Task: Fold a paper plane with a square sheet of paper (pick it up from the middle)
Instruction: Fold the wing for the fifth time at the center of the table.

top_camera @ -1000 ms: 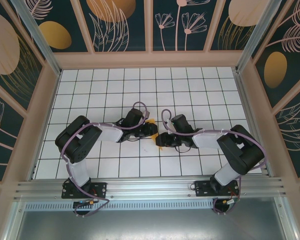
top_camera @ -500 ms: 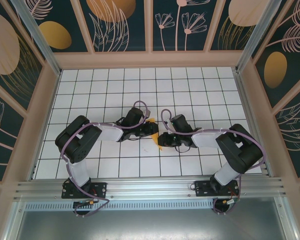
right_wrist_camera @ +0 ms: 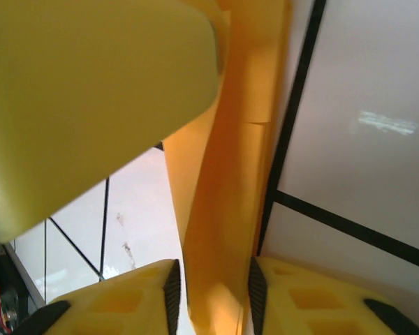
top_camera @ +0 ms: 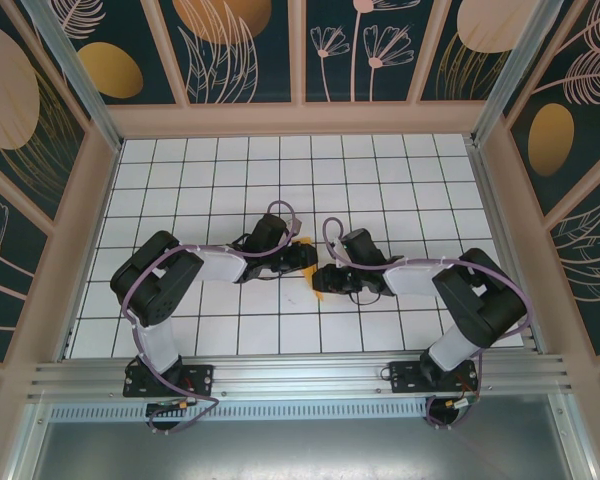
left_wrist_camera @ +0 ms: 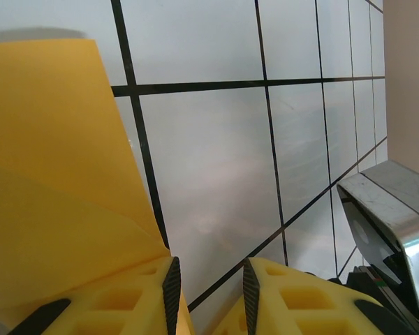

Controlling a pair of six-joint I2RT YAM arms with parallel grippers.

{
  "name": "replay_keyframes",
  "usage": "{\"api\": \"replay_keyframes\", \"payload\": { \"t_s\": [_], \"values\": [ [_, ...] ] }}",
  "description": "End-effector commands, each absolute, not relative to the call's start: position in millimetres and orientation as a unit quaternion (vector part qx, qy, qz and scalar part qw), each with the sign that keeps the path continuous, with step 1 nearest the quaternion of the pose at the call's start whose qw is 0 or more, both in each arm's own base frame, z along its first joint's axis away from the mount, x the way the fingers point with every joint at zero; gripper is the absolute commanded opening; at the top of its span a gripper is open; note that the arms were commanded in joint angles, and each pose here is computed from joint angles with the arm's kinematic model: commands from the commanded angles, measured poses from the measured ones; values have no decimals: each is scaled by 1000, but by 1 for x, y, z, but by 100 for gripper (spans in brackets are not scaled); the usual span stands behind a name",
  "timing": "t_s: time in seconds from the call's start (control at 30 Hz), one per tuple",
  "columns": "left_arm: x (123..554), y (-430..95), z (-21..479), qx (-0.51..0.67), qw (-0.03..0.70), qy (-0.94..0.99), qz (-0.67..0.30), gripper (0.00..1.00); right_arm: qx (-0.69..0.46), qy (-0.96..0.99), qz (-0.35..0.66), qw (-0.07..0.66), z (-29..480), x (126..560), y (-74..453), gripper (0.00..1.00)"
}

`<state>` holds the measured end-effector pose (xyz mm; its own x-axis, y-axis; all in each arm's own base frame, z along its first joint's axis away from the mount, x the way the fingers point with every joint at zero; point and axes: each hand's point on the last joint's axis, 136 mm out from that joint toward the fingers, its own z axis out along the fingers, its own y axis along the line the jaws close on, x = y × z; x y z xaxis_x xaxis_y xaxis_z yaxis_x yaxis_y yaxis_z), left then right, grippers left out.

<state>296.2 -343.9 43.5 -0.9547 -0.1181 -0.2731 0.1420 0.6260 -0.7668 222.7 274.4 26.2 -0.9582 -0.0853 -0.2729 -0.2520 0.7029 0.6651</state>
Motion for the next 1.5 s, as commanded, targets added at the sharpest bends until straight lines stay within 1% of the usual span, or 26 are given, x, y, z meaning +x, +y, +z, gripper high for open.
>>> {"api": "replay_keyframes", "payload": {
  "t_s": [0.0, 0.13, 0.27, 0.43, 0.63, 0.8, 0.97, 1.2, 1.27, 1.47],
  "values": [
    [301, -345, 48, 16, 160, 889, -429, 32, -100, 917, 370, 106, 23, 217, 272, 39],
    [301, -346, 49, 15, 159, 888, -431, 32, -109, 926, 341, 116, 20, 219, 272, 41],
    [301, -346, 50, 15, 158, 888, -432, 32, -117, 943, 278, 137, 17, 224, 269, 42],
    [300, -346, 48, 16, 156, 889, -431, 32, -137, 950, 229, 160, 18, 225, 273, 43],
    [300, -346, 49, 16, 156, 888, -432, 32, -146, 957, 188, 164, 11, 226, 272, 43],
    [301, -346, 49, 16, 157, 888, -432, 32, -142, 957, 191, 166, 11, 225, 273, 38],
    [300, -347, 49, 17, 155, 889, -431, 32, -136, 956, 204, 164, 12, 225, 274, 28],
    [300, -346, 48, 20, 155, 890, -429, 32, -123, 946, 258, 156, 18, 223, 276, 22],
    [300, -346, 47, 21, 155, 890, -428, 32, -122, 942, 273, 151, 19, 222, 276, 20],
    [300, -347, 40, 21, 149, 892, -425, 32, -120, 936, 305, 130, 14, 214, 278, 21]
  ]
}}
